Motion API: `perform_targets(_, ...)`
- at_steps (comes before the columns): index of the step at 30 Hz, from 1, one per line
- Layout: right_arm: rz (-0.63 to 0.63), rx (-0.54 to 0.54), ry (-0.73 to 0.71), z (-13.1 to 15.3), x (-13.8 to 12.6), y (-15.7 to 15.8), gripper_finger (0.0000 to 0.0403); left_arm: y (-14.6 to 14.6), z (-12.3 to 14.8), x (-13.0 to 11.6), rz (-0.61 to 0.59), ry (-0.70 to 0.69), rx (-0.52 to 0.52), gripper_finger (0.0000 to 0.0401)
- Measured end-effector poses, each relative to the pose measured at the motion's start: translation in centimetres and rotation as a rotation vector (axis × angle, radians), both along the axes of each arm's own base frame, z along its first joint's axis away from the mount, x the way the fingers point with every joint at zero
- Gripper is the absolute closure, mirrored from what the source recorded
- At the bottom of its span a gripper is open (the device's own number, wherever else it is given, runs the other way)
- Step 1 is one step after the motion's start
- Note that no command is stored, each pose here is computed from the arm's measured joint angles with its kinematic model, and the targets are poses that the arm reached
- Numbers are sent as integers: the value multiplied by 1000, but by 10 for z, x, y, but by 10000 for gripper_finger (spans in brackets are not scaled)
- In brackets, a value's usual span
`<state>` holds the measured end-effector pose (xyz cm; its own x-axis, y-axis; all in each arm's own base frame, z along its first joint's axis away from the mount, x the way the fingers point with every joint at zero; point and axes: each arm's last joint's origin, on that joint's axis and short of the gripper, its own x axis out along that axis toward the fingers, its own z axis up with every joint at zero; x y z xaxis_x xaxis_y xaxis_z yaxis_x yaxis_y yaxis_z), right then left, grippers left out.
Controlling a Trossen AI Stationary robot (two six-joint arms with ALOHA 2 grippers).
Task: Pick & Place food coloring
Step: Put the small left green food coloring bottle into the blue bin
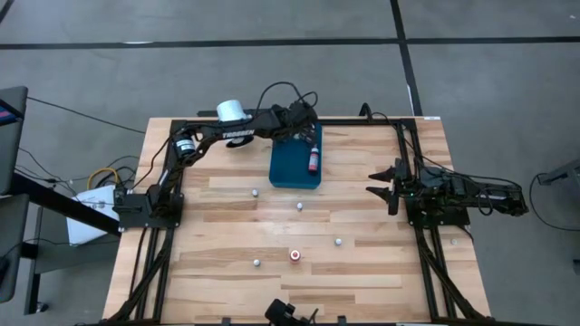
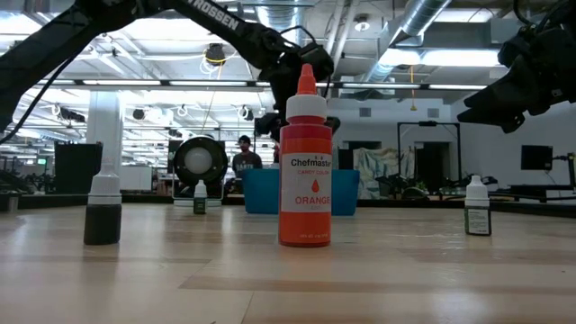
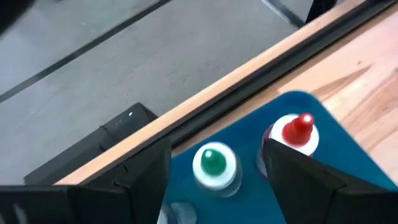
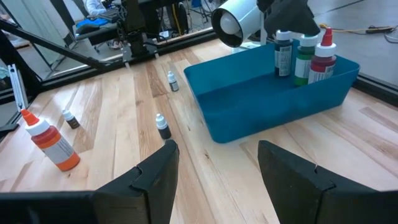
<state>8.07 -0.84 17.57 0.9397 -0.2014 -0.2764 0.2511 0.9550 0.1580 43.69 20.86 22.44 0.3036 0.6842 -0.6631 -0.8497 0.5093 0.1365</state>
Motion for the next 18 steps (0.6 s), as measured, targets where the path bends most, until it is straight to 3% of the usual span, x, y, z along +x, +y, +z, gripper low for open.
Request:
perform_targets(9, 0, 0, 0, 0, 0, 0, 196, -11, 40, -7, -2, 139, -44, 153)
perform_targets(18, 0, -1, -1, 0, 0, 0, 196, -69, 59, -18, 53, 482, 111, 153)
